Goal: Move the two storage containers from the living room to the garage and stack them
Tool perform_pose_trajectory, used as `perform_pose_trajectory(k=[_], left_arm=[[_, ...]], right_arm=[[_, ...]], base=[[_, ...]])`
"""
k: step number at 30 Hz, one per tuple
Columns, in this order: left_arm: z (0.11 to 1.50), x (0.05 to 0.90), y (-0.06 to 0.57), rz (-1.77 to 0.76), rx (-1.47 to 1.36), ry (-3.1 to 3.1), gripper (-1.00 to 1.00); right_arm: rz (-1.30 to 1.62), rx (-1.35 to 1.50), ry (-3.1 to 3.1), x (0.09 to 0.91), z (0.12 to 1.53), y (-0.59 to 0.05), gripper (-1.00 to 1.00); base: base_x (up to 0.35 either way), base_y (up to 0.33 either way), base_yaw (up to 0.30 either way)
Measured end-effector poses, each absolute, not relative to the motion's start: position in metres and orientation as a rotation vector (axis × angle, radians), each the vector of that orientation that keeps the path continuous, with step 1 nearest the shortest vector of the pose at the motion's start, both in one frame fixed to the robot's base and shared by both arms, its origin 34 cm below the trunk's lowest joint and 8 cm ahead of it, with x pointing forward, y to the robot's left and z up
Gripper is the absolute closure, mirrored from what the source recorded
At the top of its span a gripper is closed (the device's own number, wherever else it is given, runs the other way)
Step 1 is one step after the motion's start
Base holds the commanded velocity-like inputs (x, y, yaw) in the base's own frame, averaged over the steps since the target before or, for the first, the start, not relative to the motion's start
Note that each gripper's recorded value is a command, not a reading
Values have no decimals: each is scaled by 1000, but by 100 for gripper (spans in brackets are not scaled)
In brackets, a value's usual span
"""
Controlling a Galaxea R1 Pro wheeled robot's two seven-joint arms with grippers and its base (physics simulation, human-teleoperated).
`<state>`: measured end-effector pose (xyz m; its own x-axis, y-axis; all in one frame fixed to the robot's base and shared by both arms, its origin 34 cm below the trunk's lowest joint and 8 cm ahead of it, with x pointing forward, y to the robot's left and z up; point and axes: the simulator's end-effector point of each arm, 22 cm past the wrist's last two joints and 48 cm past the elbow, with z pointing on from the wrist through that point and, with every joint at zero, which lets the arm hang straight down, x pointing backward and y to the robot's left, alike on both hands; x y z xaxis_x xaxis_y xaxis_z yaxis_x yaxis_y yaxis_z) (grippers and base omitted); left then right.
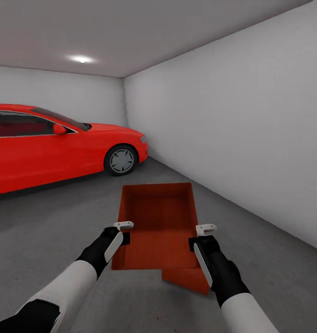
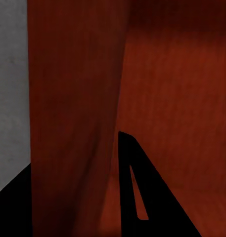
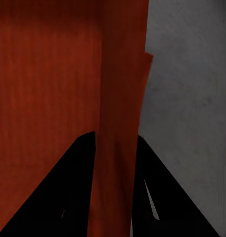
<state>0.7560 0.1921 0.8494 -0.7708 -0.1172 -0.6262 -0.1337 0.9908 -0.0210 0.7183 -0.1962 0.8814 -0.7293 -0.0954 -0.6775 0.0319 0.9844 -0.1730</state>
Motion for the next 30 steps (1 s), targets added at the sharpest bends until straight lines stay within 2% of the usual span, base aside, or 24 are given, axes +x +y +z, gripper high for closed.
perform_pose_trajectory(k=[13,30], left_arm=[[849,756,192,32,-174,2459,100],[848,755,192,32,-175,2461,100]], right_arm=[[-222,-44,2379,718,881,-196,100],[-223,-45,2380,718,881,-196,100]], base=[[26,0,-296],[323,0,-296]])
